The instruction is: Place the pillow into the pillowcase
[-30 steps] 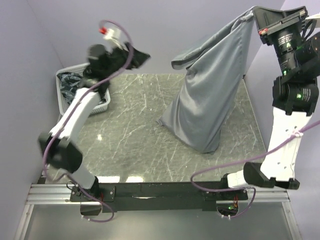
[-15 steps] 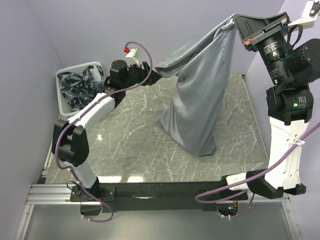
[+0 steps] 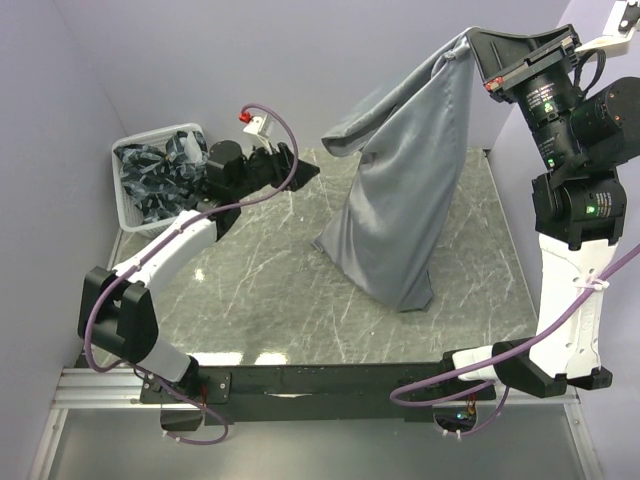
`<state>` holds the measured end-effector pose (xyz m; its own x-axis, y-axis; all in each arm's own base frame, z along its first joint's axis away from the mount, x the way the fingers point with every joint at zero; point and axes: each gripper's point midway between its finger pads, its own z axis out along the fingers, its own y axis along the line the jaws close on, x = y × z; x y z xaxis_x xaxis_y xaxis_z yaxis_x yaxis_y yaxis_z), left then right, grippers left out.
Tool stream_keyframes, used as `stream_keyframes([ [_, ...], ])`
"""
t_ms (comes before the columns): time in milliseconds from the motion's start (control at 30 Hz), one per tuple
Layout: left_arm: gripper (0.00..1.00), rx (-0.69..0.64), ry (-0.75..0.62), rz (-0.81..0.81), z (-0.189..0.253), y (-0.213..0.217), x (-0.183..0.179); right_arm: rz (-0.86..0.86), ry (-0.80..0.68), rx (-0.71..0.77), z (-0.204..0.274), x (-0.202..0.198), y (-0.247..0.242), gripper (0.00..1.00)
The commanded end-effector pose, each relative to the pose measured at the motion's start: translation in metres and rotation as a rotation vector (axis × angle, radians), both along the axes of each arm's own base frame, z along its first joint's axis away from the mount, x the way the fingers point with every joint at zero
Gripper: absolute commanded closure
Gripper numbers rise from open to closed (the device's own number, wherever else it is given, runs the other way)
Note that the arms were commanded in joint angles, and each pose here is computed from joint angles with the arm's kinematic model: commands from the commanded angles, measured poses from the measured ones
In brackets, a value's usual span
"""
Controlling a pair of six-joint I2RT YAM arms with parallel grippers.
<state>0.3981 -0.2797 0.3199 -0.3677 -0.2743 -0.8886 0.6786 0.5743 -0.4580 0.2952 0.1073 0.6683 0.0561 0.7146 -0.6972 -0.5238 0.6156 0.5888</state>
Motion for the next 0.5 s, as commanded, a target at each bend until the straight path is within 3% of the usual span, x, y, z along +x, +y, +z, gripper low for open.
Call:
stream_keyframes([
  [0,0.38,-0.021,-0.101,-0.051,0.027,-0.019,-0.002,-0.008,-0.100,0.006,0.024,-0.020,-0.003,1.00],
  [167,0.35,-0.052,-0.135,-0.031,0.041,-0.025,0.001,-0.011,-0.097,0.001,0.022,-0.021,-0.003,1.00],
  [467,0.35,-0.085,-0.137,0.080,0.058,-0.028,0.039,-0.009,-0.090,0.003,0.018,-0.021,-0.003,1.00],
])
